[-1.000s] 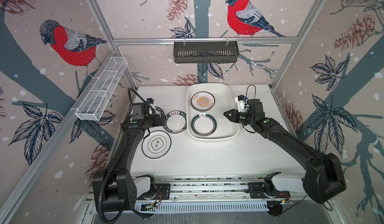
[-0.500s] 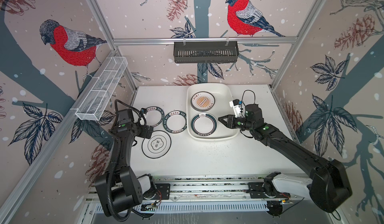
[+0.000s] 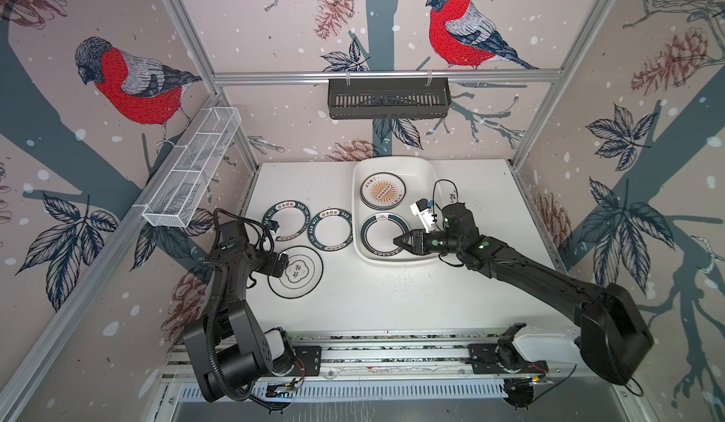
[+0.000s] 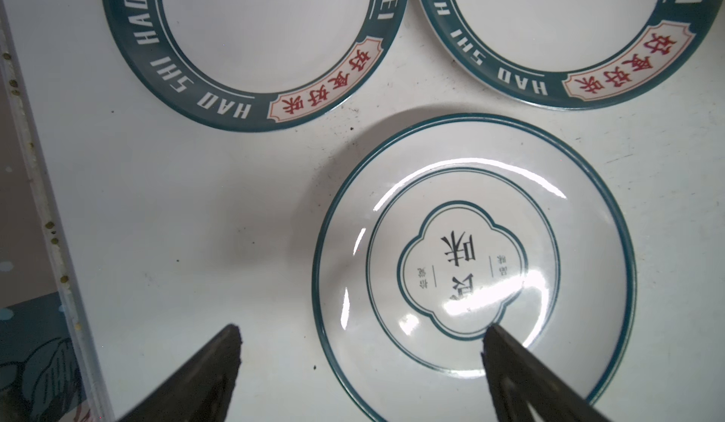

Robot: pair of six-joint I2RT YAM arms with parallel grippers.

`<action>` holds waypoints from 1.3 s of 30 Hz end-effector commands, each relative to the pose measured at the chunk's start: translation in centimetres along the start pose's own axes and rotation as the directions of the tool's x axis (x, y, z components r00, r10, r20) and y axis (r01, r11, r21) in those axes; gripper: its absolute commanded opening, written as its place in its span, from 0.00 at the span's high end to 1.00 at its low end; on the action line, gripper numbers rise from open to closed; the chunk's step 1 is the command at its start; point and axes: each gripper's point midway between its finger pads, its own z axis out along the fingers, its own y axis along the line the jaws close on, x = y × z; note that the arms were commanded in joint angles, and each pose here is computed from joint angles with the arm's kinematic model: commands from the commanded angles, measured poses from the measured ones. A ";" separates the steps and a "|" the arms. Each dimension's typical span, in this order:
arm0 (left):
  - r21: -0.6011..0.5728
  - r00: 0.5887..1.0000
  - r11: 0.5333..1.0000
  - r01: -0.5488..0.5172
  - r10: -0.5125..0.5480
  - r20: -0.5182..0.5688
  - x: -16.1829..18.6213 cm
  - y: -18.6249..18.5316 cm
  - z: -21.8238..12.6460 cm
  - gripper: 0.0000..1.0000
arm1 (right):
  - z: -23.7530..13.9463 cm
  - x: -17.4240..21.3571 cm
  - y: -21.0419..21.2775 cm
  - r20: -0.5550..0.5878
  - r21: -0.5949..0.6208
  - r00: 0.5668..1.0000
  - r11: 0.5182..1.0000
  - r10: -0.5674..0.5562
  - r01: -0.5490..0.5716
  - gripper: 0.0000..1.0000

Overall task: Place the plates into the plastic bin on the countertop
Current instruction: 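Move the right gripper across toward the white cloud-center plate on the table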

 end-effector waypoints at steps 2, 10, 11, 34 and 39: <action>0.036 1.000 0.999 -0.019 0.019 0.017 0.0 -0.1 0.7 0.04 | 0.4 0.5 0.2 -0.013 0.000 1.000 1.000 0.016 -0.016 0.68; 0.122 0.999 0.992 -0.029 0.033 -0.035 1.5 -1.0 2.3 0.05 | 2.8 2.8 1.7 -0.062 -0.004 0.998 1.000 0.023 -0.023 0.67; 0.142 0.998 0.989 -0.029 0.036 -0.045 1.7 -1.2 2.4 0.05 | 3.2 3.1 1.9 -0.066 -0.004 0.998 1.000 0.022 -0.023 0.66; 0.365 0.996 0.931 -0.018 0.049 -0.078 2.5 -3.7 3.5 0.07 | 16.4 6.2 3.2 -0.227 0.223 0.969 0.964 -0.097 0.149 0.60; 0.354 0.994 0.935 -0.028 0.062 -0.085 2.8 -3.5 3.7 0.08 | 18.8 6.9 3.4 -0.282 0.207 0.954 0.965 -0.100 0.162 0.59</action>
